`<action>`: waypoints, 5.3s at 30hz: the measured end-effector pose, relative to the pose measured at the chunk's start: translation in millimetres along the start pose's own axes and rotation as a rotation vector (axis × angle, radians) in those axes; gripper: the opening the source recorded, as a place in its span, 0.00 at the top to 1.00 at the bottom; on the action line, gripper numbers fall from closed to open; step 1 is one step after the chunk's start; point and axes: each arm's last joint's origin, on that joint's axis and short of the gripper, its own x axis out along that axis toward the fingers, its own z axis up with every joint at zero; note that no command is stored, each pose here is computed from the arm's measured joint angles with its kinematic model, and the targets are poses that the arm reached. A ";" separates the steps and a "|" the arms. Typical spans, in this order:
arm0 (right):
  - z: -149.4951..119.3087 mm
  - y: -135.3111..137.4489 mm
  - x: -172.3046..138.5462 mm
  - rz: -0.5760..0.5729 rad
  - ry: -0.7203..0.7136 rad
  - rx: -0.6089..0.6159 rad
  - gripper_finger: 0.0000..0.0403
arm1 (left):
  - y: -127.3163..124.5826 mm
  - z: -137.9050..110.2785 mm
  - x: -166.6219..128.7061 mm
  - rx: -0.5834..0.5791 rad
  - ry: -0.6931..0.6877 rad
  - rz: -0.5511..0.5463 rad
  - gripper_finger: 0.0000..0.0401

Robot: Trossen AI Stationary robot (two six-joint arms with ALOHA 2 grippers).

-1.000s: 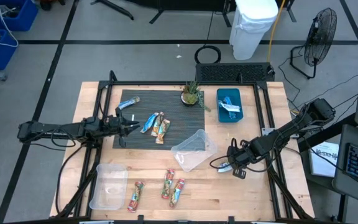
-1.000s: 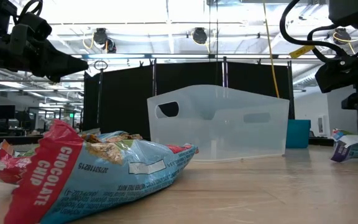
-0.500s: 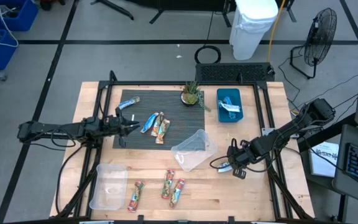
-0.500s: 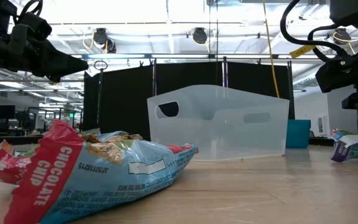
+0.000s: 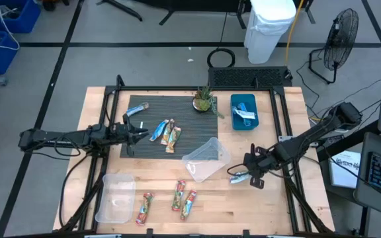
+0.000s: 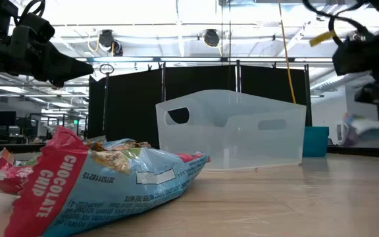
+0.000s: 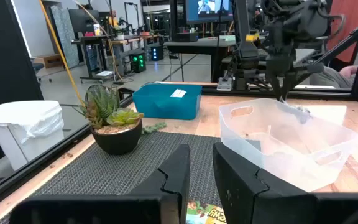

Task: Pick and place Granola Bars by type
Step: Put the blue granola bar into the blue bin, then put the yellow granola bar into the top transparent bin

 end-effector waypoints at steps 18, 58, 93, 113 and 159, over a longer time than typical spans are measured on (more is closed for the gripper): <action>-3.7 -11.8 -47.0 0.075 -0.278 -0.113 1.00 | 0.0 0.0 0.0 0.000 0.000 0.000 0.81; 53.5 -98.4 -97.6 -0.418 -0.852 0.063 1.00 | 0.0 0.0 0.0 0.000 0.000 0.000 0.81; 57.3 -212.4 -41.2 -0.623 -0.356 0.480 1.00 | 0.0 0.0 0.0 0.000 0.000 0.000 0.81; 59.0 -219.5 -39.0 -0.639 -0.357 0.488 0.99 | 0.0 0.0 0.0 0.000 0.000 0.000 0.81; 94.9 -202.0 -47.8 -0.357 -0.711 0.307 0.70 | 0.0 0.0 0.0 0.000 0.000 0.000 0.81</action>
